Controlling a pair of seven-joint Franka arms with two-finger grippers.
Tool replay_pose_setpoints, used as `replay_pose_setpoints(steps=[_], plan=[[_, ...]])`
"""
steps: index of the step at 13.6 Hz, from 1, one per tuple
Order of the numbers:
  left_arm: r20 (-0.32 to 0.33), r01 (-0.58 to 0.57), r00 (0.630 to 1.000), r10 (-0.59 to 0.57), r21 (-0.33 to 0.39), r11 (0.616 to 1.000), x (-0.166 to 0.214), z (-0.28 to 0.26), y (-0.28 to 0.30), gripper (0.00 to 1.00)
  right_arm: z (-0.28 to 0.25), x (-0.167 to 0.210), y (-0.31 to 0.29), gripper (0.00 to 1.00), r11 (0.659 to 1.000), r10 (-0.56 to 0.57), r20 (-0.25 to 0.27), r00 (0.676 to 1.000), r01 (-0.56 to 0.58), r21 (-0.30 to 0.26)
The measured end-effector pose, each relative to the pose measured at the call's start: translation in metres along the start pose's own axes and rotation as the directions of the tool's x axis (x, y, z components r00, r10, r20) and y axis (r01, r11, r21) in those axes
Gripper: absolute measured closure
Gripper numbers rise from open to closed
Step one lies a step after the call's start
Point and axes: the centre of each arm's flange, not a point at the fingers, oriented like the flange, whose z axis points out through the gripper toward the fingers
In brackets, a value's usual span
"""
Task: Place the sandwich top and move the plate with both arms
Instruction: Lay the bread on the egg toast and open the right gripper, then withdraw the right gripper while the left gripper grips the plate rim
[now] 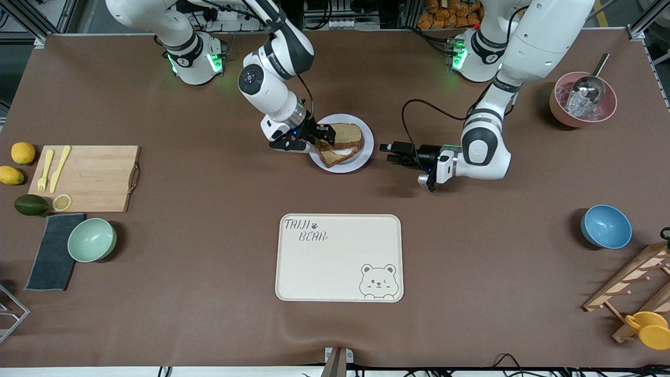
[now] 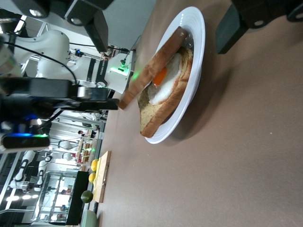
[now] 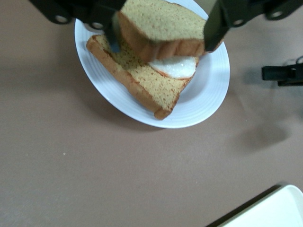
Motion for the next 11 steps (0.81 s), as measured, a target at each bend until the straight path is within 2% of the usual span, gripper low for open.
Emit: replay_pose_setpoints(steps=[1,2,5,8,11], plan=[[0.003,-0.002,1.000,0.002,0.013,1.000,-0.001,0.004,0.000,0.00,-0.008,0.012,-0.002,0.04,1.000,0.018,0.037,0.999,-0.018,-0.004],[0.008,-0.001,1.000,0.001,0.020,1.000,-0.003,0.008,-0.001,0.00,-0.022,0.028,-0.004,0.00,0.999,0.034,0.070,0.997,-0.034,-0.007],[0.013,-0.003,1.000,0.002,0.021,1.000,-0.006,0.017,-0.011,0.00,-0.093,0.096,0.002,0.00,0.998,0.059,0.116,0.992,-0.055,-0.034],[-0.024,-0.017,1.000,0.017,-0.012,1.000,-0.009,0.027,-0.027,0.00,-0.166,0.157,0.033,0.00,0.993,0.095,0.065,0.993,-0.090,-0.071],[-0.029,-0.020,0.999,0.019,-0.022,1.000,-0.011,0.036,-0.029,0.00,-0.218,0.199,0.069,0.00,0.983,0.096,-0.004,0.995,-0.095,-0.154]])
